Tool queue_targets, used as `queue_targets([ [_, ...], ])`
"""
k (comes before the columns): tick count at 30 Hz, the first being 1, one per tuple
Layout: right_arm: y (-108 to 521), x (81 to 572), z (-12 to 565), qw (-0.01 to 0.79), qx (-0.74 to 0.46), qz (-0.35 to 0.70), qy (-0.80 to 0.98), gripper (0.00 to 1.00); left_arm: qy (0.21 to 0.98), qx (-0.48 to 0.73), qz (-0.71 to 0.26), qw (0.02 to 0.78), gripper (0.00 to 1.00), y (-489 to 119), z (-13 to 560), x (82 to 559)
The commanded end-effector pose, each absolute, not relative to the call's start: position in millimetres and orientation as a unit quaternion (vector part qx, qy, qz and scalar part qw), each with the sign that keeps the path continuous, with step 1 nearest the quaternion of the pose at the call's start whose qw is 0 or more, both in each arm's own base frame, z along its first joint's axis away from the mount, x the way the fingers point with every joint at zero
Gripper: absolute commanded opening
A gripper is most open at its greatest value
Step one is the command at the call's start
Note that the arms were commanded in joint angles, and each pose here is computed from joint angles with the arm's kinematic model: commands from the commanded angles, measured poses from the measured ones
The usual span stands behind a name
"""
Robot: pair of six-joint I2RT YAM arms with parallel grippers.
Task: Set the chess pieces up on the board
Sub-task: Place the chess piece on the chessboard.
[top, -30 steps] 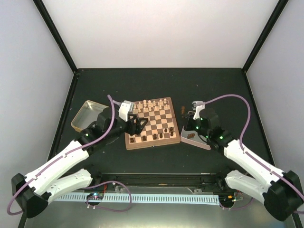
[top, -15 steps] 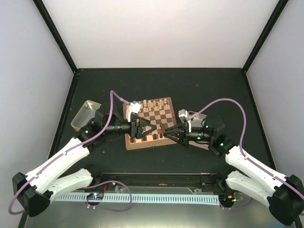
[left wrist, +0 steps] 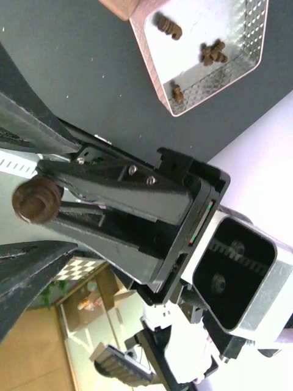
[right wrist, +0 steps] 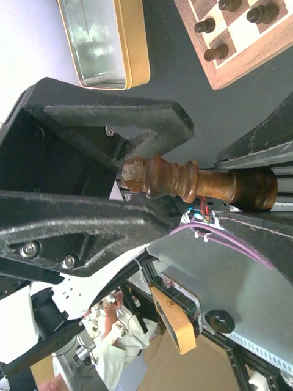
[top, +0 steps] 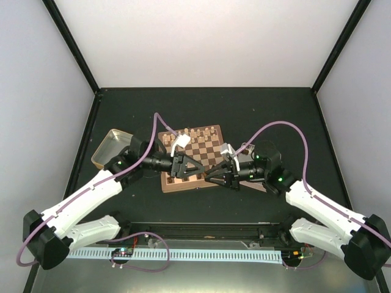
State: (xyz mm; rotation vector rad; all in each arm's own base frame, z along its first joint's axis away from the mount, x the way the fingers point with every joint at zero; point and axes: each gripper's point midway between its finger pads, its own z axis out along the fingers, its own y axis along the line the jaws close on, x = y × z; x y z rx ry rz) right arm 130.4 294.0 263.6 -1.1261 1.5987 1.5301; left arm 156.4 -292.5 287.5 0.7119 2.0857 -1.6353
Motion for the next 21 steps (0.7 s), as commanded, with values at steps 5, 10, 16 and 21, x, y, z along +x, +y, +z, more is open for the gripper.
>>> queue_targets([
  [5,299.3,133.6,263.8,0.327,-0.442,0.57,0.611,0.08,0.714,0.304,-0.605,0.178,0.13,-297.2,302.9,144.7],
  [10,298.9,140.7,263.8,0.341,-0.429,0.561,0.62,0.2,0.716,0.307,-0.6,0.182,0.02,-296.4,300.0,144.9],
  [16,287.9,153.0,255.4,0.377,-0.394,0.523,0.656,0.68,0.763,0.278,-0.528,0.246,0.01,-283.8,287.0,167.4],
  [21,262.7,184.1,232.5,0.416,-0.302,0.445,0.733,0.76,0.833,0.217,-0.365,0.354,0.01,-247.5,261.2,207.5],
])
